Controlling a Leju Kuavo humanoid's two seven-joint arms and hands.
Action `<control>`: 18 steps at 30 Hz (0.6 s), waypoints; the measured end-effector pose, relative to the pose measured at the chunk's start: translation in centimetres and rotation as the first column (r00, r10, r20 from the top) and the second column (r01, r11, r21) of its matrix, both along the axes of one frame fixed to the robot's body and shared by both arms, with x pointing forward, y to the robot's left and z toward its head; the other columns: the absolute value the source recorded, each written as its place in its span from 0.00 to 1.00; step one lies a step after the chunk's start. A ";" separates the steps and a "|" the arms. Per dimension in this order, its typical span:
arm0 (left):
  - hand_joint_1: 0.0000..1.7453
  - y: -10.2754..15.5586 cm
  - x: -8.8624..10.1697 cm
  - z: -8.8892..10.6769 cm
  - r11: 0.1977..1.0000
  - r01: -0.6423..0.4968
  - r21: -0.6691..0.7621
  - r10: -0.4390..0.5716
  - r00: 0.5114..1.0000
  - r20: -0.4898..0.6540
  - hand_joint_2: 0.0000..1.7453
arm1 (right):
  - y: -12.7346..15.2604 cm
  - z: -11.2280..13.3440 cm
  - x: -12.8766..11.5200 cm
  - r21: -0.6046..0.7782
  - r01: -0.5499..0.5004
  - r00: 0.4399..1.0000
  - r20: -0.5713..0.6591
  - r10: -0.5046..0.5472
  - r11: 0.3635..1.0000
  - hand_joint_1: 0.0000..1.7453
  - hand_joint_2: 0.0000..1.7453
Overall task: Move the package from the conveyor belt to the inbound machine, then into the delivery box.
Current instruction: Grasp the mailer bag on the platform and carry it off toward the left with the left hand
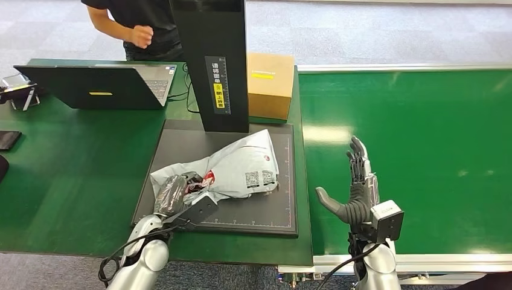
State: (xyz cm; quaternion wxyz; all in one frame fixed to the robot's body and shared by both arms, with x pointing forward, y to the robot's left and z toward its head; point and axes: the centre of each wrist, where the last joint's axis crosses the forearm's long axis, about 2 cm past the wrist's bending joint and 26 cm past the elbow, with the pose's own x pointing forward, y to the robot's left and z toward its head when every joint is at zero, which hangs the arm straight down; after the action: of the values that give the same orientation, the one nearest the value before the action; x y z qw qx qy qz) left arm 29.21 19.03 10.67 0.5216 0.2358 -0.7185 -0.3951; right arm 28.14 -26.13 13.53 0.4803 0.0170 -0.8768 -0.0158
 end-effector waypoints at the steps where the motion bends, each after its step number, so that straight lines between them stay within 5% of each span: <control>1: 1.00 0.3 0.0 0.0 1.000 -0.027 0.013 0.027 0.999 0.024 1.00 | 0.0 0.0 -0.1 0.001 0.000 1.000 -0.001 0.000 1.000 0.00 1.00; 6: 1.00 3.5 0.3 0.7 0.985 -0.169 0.034 0.162 0.975 0.152 1.00 | -0.5 -0.2 -0.5 0.008 0.006 1.000 0.000 -0.006 1.000 0.00 1.00; 18: 1.00 7.2 0.2 1.3 0.945 -0.323 0.050 0.298 0.915 0.272 1.00 | -0.7 -0.3 -0.8 0.017 0.022 1.000 0.002 -0.022 1.000 0.00 1.00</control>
State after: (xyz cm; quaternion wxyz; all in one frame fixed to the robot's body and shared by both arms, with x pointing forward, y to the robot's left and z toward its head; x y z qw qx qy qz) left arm 29.36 26.19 12.01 0.4669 0.4210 -0.7150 -0.3059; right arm 27.34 -26.86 13.26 0.4790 0.0116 -0.8773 -0.0286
